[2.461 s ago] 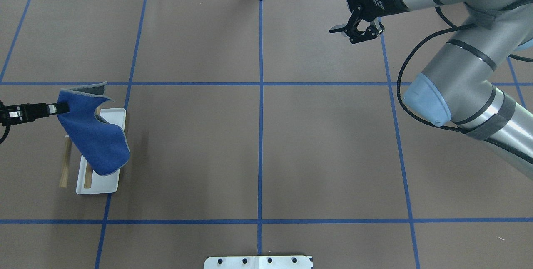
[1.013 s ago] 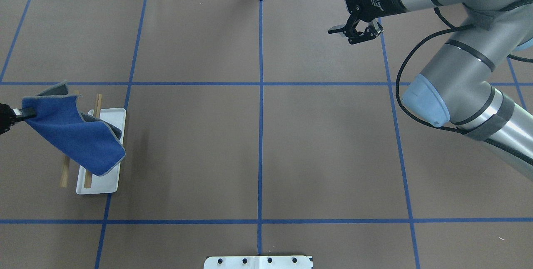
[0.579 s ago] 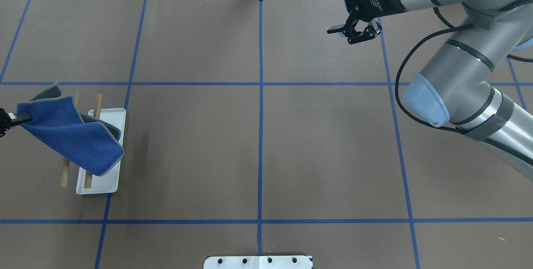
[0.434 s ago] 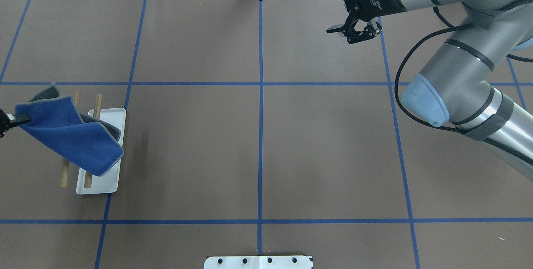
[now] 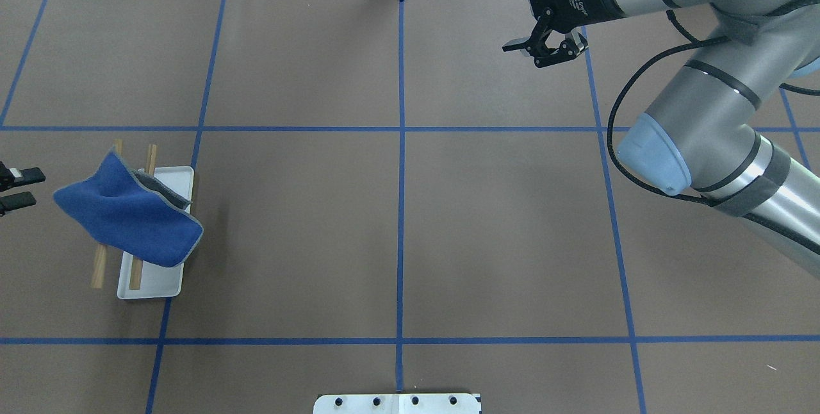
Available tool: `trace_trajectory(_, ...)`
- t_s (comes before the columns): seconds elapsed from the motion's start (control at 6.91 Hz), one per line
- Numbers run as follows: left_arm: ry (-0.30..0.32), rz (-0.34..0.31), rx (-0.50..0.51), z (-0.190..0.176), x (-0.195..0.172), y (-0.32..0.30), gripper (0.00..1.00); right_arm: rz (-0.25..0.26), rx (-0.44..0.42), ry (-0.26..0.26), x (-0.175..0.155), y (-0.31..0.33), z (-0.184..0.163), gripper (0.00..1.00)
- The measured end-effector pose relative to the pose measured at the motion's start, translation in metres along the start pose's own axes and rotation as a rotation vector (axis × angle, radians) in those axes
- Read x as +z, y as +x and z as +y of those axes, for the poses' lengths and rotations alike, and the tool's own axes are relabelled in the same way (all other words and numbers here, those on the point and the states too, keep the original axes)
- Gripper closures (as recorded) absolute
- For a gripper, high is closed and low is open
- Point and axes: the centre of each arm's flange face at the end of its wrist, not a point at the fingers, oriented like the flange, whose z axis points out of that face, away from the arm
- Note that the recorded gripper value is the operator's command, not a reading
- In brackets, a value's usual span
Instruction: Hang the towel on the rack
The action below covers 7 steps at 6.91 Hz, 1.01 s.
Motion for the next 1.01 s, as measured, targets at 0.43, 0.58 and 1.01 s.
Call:
trace_trajectory(0.43,0.014,-0.020,0.021,-0.005,-0.001,-0.010,0.02,0.010,-0.020,0.025,-0.005,0.006,-0.017,0.00)
trace_trajectory(0.58,0.031,-0.022,0.103,-0.011,-0.002,-0.009,0.02,0.027,-0.087,0.056,-0.011,0.017,-0.039,0.00)
trace_trajectory(1.01,0.144,-0.156,0.519,-0.057,0.002,0.001,0.02,0.172,-0.399,0.171,-0.035,0.067,-0.126,0.00)
